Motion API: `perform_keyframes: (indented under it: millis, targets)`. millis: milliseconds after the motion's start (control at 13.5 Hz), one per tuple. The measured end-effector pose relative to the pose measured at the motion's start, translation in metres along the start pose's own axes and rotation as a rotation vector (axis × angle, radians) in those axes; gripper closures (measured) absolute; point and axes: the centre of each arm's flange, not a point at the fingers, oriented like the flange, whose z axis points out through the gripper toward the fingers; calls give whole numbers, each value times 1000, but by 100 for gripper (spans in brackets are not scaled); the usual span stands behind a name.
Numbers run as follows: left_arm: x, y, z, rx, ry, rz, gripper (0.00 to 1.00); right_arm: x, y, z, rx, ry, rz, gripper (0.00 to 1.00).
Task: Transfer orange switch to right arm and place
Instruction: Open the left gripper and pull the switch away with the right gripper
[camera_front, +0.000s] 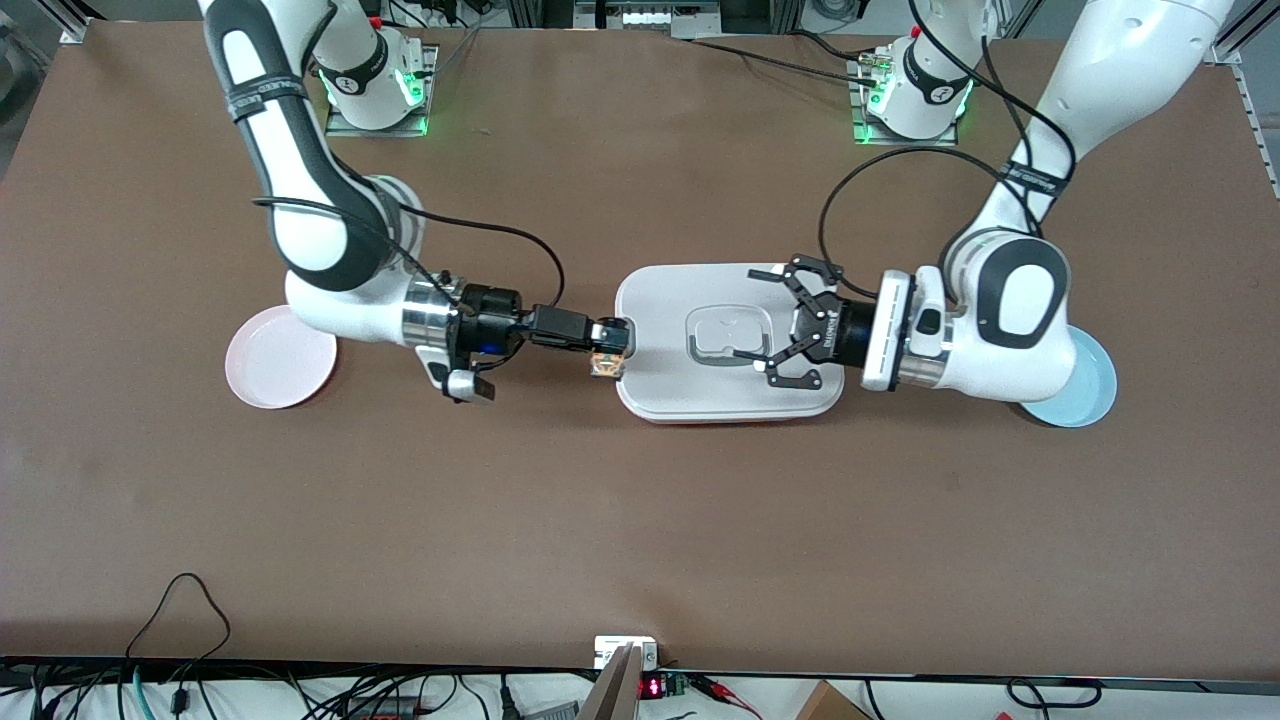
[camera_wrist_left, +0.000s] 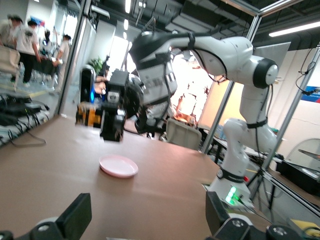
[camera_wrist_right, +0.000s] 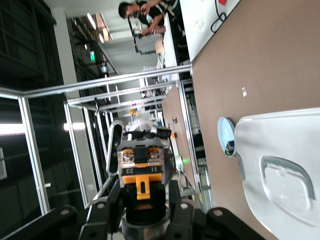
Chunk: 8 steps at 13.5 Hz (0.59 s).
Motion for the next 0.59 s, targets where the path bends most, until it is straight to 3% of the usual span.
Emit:
perform_keyframes:
  millis: [296, 592]
  targets:
    - [3, 20, -13, -55, -234, -218, 0, 23, -6, -67, -21, -107, -11, 61]
    - [-11, 34, -36, -52, -513, -478, 0, 36, -21, -138, -164, -230, -56, 61]
